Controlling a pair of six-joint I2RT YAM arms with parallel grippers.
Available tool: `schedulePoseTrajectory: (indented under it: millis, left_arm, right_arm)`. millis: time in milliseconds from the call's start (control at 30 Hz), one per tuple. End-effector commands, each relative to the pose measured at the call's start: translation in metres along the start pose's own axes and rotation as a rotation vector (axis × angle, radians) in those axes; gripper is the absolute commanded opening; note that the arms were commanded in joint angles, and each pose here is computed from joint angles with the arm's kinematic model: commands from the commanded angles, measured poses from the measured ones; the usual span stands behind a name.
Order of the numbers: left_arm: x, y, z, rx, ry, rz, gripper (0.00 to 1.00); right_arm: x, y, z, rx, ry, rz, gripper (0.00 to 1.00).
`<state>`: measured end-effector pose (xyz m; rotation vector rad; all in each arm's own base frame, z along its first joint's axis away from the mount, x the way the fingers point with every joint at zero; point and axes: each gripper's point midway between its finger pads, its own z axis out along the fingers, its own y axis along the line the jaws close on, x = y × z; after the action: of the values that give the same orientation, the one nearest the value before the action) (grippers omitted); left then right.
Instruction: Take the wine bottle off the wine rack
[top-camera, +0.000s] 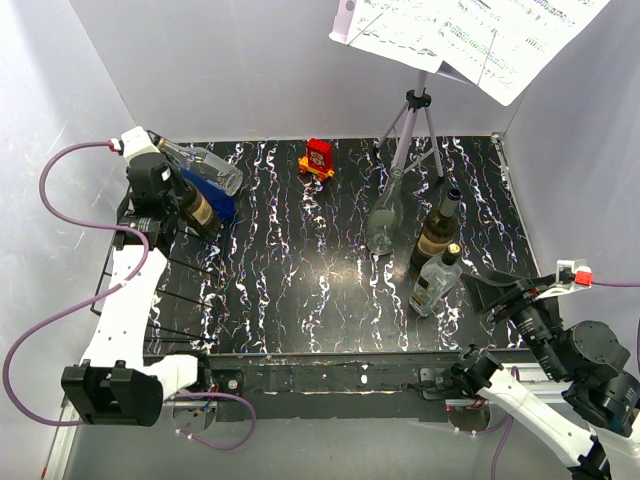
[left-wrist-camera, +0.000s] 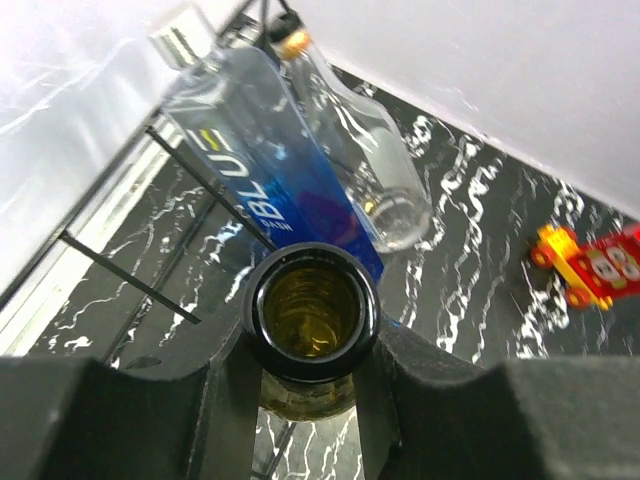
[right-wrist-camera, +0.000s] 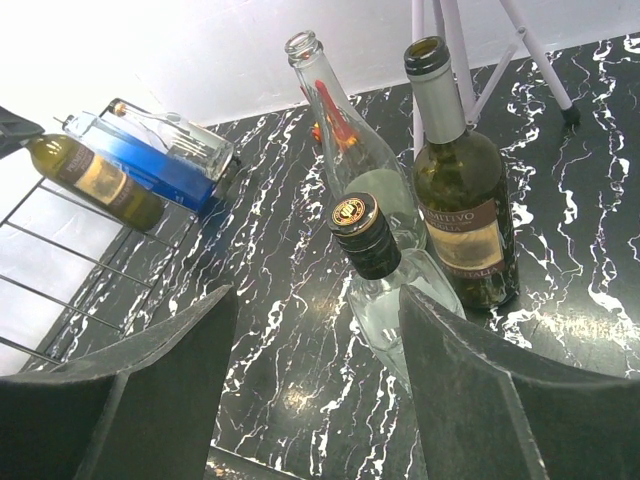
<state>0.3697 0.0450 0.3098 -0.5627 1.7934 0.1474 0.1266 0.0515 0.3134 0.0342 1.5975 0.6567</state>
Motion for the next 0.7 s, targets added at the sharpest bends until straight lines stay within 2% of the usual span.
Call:
schedulePoseTrajectory:
  millis: [0,100,367,600,667]
  left_arm:
    - [-0.022,-0.043,-0.034,0.306,-0.078,0.056,0.0]
    - [-0.021,-0.065,-0.053,0.462,-0.1,0.097,0.0]
    - [0.01,-0.15,-0.14,1.057,-0.097,0.189,0.0]
    - [0.063,-0.211,-0.199,1.325,0.05,0.257,0.0]
    - [0.074,-0.227,-0.218,1.383,0.058,0.293,0.0]
  right_arm:
    - [-0.012,0.007,0.0,-0.023,-0.043,0.039,0.73]
    - [-0.012,0.007,0.0,-0.026,-0.042,0.04,0.73]
    - [-0.011,0.008,0.0,-0.031,-0.042,0.041,0.73]
    - [-0.011,0.008,0.0,-0.031,-0.038,0.036,0.73]
    - [-0.011,0.008,0.0,-0.03,-0.037,0.036,0.73]
